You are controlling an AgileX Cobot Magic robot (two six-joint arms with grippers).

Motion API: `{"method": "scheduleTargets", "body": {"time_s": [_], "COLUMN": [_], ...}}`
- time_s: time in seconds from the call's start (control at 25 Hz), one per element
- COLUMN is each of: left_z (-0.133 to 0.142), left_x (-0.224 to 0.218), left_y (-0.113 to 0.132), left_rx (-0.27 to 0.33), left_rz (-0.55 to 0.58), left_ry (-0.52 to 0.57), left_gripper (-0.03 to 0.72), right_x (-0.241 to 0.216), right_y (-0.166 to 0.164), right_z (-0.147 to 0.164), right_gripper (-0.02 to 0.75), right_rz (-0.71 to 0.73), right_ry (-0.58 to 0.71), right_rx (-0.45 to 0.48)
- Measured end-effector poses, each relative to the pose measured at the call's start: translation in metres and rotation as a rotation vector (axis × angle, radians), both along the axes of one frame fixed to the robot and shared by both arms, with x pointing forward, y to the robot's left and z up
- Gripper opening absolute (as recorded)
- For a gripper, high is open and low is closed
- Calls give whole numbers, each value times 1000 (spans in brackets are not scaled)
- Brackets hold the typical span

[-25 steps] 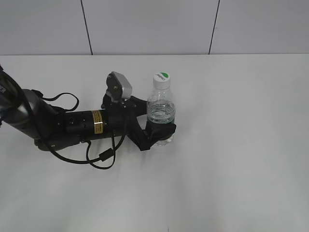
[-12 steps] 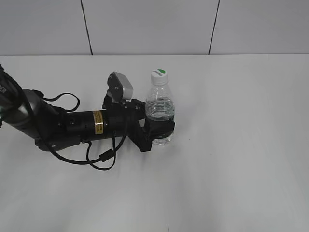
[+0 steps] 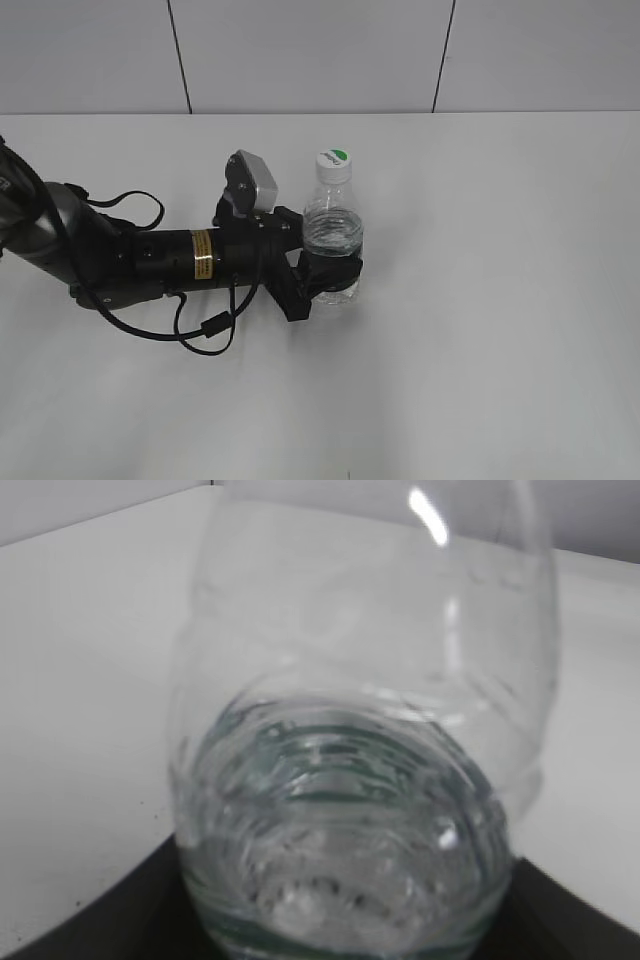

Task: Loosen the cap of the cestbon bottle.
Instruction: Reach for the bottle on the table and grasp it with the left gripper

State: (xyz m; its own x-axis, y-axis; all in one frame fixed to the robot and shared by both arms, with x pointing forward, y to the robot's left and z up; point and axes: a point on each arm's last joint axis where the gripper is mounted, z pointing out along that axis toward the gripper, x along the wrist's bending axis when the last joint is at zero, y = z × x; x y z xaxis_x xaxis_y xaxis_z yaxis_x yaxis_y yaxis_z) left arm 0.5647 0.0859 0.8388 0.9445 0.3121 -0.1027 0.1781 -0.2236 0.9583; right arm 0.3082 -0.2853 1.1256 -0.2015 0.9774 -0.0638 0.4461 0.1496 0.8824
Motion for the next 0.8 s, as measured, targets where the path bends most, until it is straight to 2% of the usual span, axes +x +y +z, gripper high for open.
{"method": "scheduleTargets", "body": {"time_s": [0.28, 0.44, 0.8], "left_z": [0, 0, 0], "left_x": [0, 0, -2], "left_y": [0, 0, -1], "left_rx": [2, 4, 28], "left_rz": [-4, -8, -53], "left_ry": [-1, -3, -19], "left_gripper": [412, 412, 412], "right_x": [52, 86, 153], "right_y": [4, 6, 8], "right_z": [13, 10, 14], "right_gripper": [439, 415, 411], "right_rz": [-7, -9, -32], "right_ry": [316, 528, 640], "right_rx": [52, 65, 74]}}
